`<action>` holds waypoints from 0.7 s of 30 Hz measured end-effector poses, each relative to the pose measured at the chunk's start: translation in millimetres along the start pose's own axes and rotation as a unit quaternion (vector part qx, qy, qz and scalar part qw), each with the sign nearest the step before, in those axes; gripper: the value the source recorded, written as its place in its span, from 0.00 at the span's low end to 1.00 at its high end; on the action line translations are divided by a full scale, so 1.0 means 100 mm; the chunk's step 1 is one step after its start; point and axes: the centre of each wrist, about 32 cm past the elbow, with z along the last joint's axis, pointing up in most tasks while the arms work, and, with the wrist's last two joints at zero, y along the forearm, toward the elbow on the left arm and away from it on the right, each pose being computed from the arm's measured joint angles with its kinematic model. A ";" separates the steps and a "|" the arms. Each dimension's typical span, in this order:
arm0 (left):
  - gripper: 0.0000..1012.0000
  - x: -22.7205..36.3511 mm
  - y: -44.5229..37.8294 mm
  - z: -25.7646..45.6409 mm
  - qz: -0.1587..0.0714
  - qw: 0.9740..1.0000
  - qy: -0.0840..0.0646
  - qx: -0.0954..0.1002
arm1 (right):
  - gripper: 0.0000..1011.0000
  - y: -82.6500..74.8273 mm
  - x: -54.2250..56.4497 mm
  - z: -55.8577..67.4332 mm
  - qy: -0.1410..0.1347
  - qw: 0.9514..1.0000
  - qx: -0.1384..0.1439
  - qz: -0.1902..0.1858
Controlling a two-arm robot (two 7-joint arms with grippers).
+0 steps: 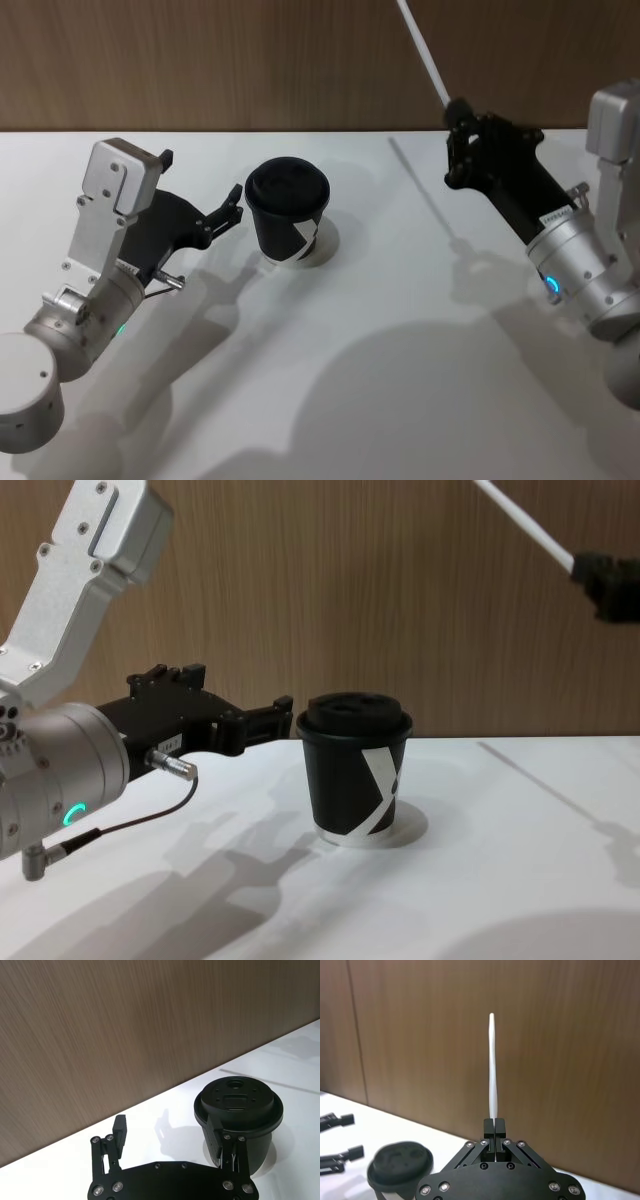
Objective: Pick up the straw with one hand, pass it to the other hand, and insert it into the cup.
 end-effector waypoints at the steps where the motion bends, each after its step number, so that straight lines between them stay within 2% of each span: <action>1: 0.99 0.000 0.000 0.000 0.000 1.000 0.000 0.000 | 0.01 0.03 0.02 0.01 0.001 1.000 0.008 0.009; 10: 0.99 0.000 0.000 0.000 0.000 1.000 0.000 0.000 | 0.01 0.19 0.12 0.07 0.010 0.997 0.049 0.066; 21: 0.99 0.000 0.000 0.000 0.000 1.000 0.000 0.000 | 0.01 0.44 0.22 0.10 0.028 0.985 0.080 0.152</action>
